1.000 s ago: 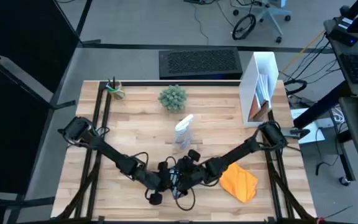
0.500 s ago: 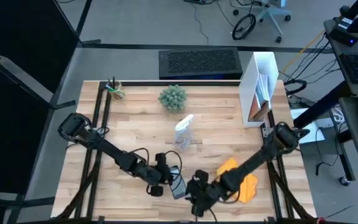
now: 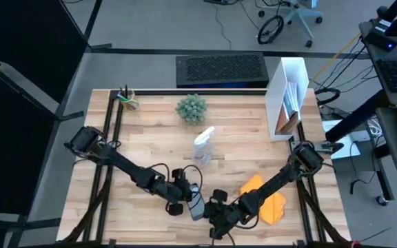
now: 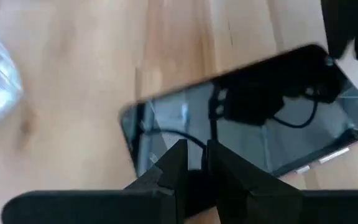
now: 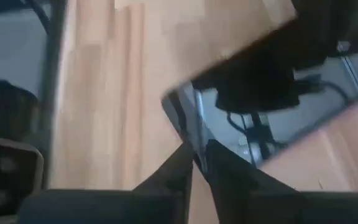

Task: Apply microfiber cloth
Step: Wipe the front of the pink phone with the orange microfiber cloth

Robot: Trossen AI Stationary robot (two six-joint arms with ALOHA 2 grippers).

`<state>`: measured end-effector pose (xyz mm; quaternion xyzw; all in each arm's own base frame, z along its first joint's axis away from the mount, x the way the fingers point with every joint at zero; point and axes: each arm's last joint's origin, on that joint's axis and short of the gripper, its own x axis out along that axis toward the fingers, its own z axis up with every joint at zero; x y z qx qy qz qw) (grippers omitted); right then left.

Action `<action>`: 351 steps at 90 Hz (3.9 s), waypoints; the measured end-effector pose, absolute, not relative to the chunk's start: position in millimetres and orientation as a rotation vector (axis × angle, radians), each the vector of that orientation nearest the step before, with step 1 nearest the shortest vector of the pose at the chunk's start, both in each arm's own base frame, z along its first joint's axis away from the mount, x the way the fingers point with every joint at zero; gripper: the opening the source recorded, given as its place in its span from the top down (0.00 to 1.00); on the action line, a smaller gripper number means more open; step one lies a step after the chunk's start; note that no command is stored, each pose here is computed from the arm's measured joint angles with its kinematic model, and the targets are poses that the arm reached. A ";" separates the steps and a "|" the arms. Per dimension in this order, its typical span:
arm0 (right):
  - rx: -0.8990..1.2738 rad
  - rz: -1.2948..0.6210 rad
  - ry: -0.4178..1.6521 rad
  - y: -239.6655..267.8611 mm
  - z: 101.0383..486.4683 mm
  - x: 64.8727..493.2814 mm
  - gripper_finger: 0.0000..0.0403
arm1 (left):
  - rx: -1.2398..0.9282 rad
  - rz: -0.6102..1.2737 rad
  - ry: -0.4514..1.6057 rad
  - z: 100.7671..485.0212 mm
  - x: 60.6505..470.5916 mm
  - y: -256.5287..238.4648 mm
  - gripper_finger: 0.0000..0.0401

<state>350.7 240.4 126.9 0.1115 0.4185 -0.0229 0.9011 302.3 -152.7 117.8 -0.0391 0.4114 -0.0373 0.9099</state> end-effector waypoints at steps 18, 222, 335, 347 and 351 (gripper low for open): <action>0.178 -0.085 0.946 235.5 124.7 344.1 1.00 | -0.114 -0.085 0.871 116.2 298.0 -159.9 0.88; 0.362 -0.111 0.951 243.6 155.8 269.1 0.97 | -0.137 -0.183 0.840 118.1 293.6 -176.2 0.88; 0.363 -0.001 0.937 241.4 106.8 320.8 0.99 | -0.114 -0.110 0.870 117.1 293.3 -170.1 0.88; 0.307 0.017 0.919 226.6 107.0 333.4 0.99 | -0.117 -0.131 0.826 128.0 301.4 -175.0 0.88; 0.287 0.013 0.908 221.3 107.0 337.4 0.99 | -0.106 -0.141 0.814 131.3 303.9 -176.5 0.88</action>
